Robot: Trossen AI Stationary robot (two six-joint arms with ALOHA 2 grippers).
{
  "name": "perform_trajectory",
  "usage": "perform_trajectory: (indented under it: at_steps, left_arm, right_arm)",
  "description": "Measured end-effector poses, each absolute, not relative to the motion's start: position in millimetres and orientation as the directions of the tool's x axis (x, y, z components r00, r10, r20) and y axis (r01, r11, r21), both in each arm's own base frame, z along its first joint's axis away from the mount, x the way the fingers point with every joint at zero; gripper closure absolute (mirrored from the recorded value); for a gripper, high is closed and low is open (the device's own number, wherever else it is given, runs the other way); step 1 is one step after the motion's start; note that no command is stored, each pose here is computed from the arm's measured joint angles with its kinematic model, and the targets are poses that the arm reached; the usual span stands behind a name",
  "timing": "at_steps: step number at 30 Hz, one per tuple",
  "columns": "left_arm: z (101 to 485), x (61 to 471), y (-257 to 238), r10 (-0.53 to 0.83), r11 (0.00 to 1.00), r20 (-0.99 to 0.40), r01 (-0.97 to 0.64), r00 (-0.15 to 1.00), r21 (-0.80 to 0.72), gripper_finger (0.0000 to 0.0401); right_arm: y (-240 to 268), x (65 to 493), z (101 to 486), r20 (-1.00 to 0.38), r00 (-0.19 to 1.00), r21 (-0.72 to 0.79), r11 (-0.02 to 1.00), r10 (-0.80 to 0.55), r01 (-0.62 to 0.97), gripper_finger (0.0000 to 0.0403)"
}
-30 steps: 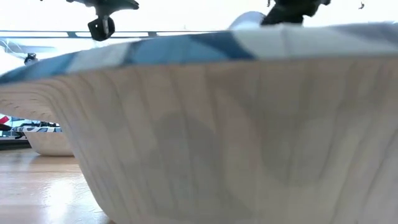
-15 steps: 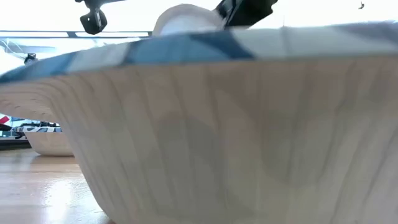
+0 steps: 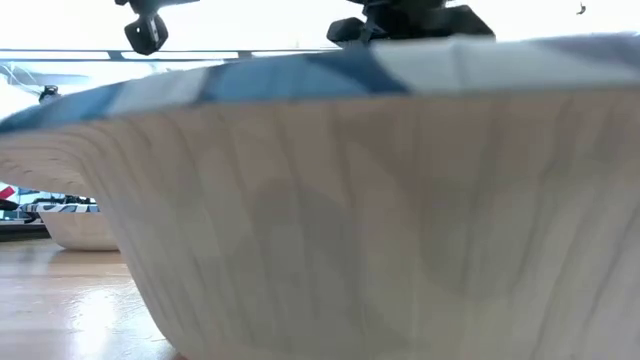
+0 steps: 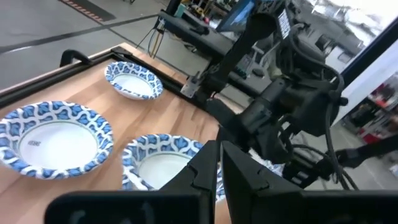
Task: Nest bowls inside each other
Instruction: Stack the blue paper bowl into the blue paper bowl
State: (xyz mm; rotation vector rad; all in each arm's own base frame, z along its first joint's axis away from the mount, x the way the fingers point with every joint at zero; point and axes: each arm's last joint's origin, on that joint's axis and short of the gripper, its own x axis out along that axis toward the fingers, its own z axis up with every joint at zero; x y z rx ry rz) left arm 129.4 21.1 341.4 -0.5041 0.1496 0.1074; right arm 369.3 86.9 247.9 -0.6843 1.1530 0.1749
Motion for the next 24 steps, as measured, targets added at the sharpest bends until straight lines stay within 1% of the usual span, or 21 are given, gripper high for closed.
perform_trajectory:
  at_steps: [4,8,12,17,24]
  left_arm:
    - [340.5,128.0,20.9,0.065,0.881,-0.178,-0.141,0.982,-0.453,0.0395]
    - [340.3,127.7,20.8,0.066,0.883,-0.176,-0.139,0.982,-0.447,0.0395]
    - [338.2,128.0,20.9,0.065,0.891,-0.183,-0.140,0.981,-0.431,0.0395]
    - [338.7,126.9,20.6,0.064,0.892,-0.179,-0.136,0.982,-0.430,0.0395]
    - [338.8,125.7,20.4,0.063,0.893,-0.175,-0.134,0.982,-0.429,0.0395]
  right_arm:
    - [93.8,372.2,233.0,-0.898,0.378,-0.396,0.791,-0.225,-0.467,0.0390]
    - [94.3,373.3,215.0,-0.892,0.311,-0.433,0.817,-0.328,-0.381,0.0390]
    - [94.9,374.7,200.2,-0.900,0.256,-0.430,0.819,-0.353,-0.381,0.0390]
    - [101.2,375.6,187.2,-0.910,0.222,-0.413,0.813,-0.350,-0.410,0.0390]
    - [103.9,375.2,185.3,-0.946,0.200,-0.313,0.874,-0.254,-0.372,0.0390]
